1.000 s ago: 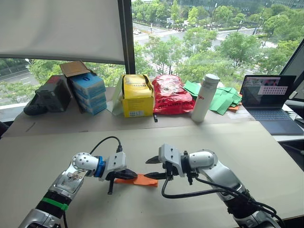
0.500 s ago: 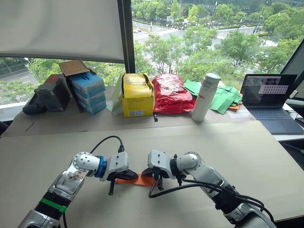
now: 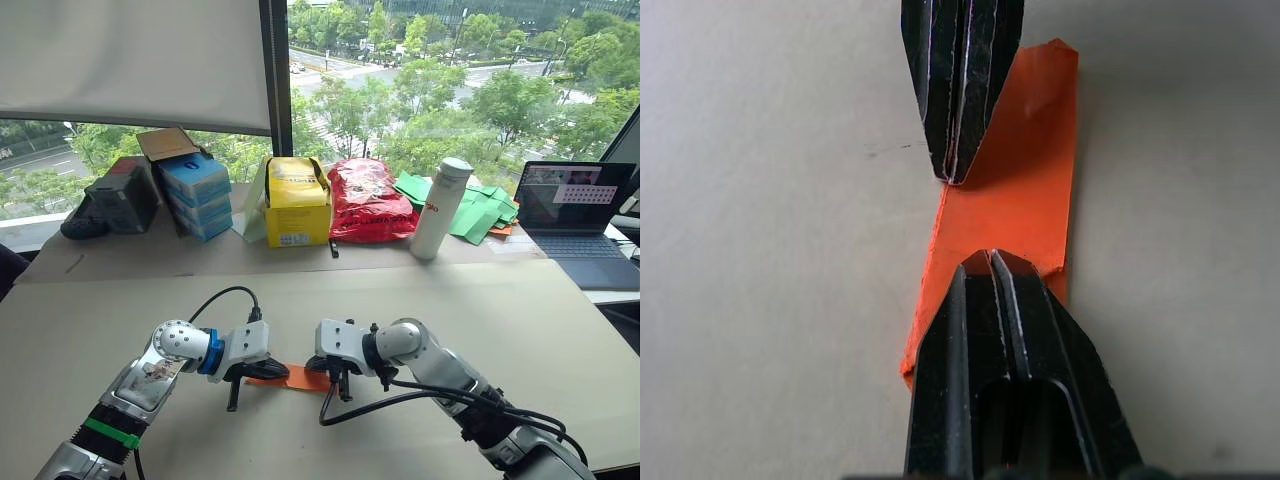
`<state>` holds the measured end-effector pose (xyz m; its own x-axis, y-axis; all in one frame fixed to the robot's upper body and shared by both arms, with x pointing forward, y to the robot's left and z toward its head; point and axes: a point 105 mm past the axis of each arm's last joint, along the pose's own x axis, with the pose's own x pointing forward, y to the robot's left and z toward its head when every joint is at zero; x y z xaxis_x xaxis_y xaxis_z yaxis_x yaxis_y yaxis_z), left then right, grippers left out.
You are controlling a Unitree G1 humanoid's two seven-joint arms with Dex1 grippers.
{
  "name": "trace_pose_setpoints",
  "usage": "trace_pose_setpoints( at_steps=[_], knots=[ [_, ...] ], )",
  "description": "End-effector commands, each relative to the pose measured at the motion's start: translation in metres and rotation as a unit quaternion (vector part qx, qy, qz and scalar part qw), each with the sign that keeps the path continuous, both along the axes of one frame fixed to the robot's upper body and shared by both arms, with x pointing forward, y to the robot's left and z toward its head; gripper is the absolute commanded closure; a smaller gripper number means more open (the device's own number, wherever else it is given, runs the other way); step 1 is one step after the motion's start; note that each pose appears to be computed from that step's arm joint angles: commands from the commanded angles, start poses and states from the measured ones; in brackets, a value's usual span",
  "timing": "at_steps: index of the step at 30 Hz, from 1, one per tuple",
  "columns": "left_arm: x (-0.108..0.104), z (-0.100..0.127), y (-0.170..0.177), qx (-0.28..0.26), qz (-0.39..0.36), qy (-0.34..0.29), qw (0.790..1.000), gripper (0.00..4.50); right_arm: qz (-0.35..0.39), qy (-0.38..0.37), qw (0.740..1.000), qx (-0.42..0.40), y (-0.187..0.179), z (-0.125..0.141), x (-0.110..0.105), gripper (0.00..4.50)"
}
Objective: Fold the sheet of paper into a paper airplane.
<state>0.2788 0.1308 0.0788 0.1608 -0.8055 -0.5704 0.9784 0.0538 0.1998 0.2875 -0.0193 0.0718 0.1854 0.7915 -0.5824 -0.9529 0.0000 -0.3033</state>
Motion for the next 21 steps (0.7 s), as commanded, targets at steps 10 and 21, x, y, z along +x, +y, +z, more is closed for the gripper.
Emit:
trace_pose_setpoints(
  at_steps=[10, 21],
  knots=[
    [0.003, -0.002, -0.006, 0.007, -0.007, -0.012, 1.000, 4.50, -0.071, 0.032, 0.991, -0.109, -0.057, -0.043, -0.007, 4.49],
    [0.004, -0.008, -0.003, 0.012, -0.010, -0.013, 1.000, 4.50, -0.094, 0.032, 0.986, -0.133, -0.080, -0.041, -0.016, 4.49]
  ],
)
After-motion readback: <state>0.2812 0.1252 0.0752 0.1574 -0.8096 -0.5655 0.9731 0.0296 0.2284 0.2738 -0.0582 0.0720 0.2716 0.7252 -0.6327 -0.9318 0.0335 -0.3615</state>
